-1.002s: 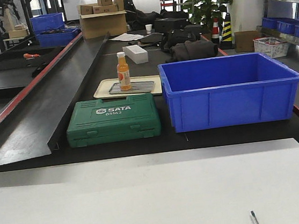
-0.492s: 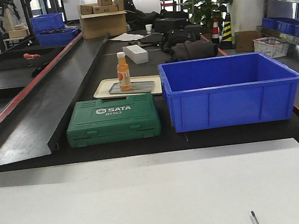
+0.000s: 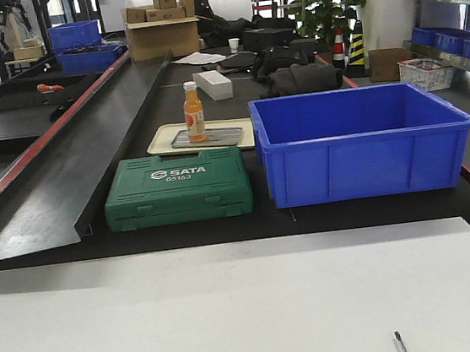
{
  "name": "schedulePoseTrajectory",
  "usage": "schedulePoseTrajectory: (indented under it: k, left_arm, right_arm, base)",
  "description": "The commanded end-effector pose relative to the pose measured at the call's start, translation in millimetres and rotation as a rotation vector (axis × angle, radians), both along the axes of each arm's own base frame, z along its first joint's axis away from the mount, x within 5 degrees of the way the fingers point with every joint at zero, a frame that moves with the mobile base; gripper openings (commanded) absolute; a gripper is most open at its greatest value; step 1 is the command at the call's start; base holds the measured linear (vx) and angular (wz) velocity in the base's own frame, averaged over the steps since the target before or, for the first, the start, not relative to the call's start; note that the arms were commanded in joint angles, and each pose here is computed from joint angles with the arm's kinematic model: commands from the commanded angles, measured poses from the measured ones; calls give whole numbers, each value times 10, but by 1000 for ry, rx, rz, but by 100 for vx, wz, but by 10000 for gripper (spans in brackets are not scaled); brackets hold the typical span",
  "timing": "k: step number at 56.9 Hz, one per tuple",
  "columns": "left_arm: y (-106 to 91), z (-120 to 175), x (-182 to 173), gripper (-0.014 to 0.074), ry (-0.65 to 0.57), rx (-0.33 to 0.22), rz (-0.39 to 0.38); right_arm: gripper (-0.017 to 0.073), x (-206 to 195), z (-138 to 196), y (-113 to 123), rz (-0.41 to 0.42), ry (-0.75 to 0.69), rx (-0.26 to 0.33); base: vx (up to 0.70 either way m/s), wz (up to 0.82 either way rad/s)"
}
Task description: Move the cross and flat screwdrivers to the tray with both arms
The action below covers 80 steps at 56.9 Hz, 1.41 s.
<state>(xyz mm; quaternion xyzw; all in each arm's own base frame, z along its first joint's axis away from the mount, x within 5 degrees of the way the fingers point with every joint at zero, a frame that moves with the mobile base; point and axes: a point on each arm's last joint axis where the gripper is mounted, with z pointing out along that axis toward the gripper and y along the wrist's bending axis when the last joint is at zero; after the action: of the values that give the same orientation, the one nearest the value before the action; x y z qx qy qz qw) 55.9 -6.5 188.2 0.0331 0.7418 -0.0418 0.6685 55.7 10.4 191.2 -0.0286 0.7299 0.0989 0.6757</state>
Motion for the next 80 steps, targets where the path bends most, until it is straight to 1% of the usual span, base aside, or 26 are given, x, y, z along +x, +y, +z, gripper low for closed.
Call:
schedulePoseTrajectory:
  k: [1, 4, 10, 13, 14, 17, 18, 21, 26, 30, 33, 36, 39, 42, 47, 54, 60, 66, 69, 73, 76, 78, 80]
  left_arm:
    - [14, 241, -21, 0, -184, -27, 14]
    - [18, 304, -29, 0, -236, -31, 18]
    - [32, 442, -57, 0, -385, -57, 29]
    - [41, 544, -87, 0, -465, -100, 30]
    - [43, 588, -100, 0, -483, -124, 27]
    - [45, 725, -138, 0, -505, -170, 18]
    - [45, 762, -150, 0, -507, -173, 16]
    - [43, 929, -196, 0, -506, -162, 12]
    - [38, 1221, -214, 0, -482, -93, 15]
    - [28, 1500, -154, 0, -444, -48, 16]
    - [17, 1736, -45, 0, -413, -37, 15]
    - [1, 1914, 96, 0, -369, -37, 12]
    - [-19, 2067, 287, 0, -308, -33, 9]
    - [-38, 2167, 485, 0, -256, -28, 7]
    - [-63, 2225, 754, 0, -197, -23, 7]
    - [-91, 2120, 1077, 1, -107, -19, 8]
    - [-105, 2027, 1223, 11, -52, -13, 8]
    - [-110, 1985, 1282, 61, -29, -12, 8]
    - [-111, 1981, 1289, 98, -27, -12, 8]
    - [-111, 1981, 1289, 172, -27, -12, 8]
    - [-111, 1981, 1289, 230, -27, -12, 8]
    - [-111, 1980, 1288, 283, -25, -12, 8]
    - [-111, 1979, 1288, 326, -24, -13, 8]
  right_arm:
    - [-8, 0, 90, -4, -7, -121, 5]
    - [-8, -2, 119, -4, -7, -148, 8]
    - [-8, -16, 221, -6, -7, -210, 19]
    - [-8, -35, 328, -10, -7, -242, 25]
    - [-8, -42, 363, -11, -8, -251, 27]
    - [-8, -83, 541, -19, -8, -293, 32]
    - [-8, -98, 595, -21, -9, -306, 34]
    - [-8, -155, 839, -32, -10, -354, 34]
    - [-8, -218, 1302, -43, -13, -420, 35]
    - [-8, -172, 1683, -35, -18, -442, 13]
    - [-8, -37, 1922, -12, -23, -417, -31]
    - [-8, 89, 2175, 9, -26, -405, -57]
    - [-8, 294, 2331, 46, -26, -366, -86]
    - [-8, 474, 2499, 78, -25, -352, -87]
    - [-8, 742, 2585, 126, -22, -304, -95]
    - [-8, 1073, 2484, 184, -15, -204, -111]
    - [-3, 1270, 2357, 219, -9, -127, -125]
    - [34, 1357, 2278, 234, -6, -74, -135]
    - [75, 1366, 2262, 235, -6, -60, -137]
    - [150, 1366, 2248, 235, -5, -45, -140]
    - [232, 1366, 2244, 234, -5, -40, -141]
    - [291, 1365, 2242, 234, -5, -38, -141]
    - [367, 1365, 2241, 234, -5, -37, -142]
  base:
    - [0, 0]
    - [0, 0]
    - [0, 0]
    - [0, 0]
    - [0, 0]
    - [0, 0]
    - [0, 0]
    - [0, 0]
    - [0, 0]
    - [0, 0]
    - [0, 0]
    - [0, 0]
    - [0, 0]
    - [0, 0]
    - [0, 0]
    - [0, 0]
    - [0, 0]
    - [0, 0]
    - [0, 0]
    - [0, 0]
    - [0, 0]
    - [0, 0]
    - [0, 0]
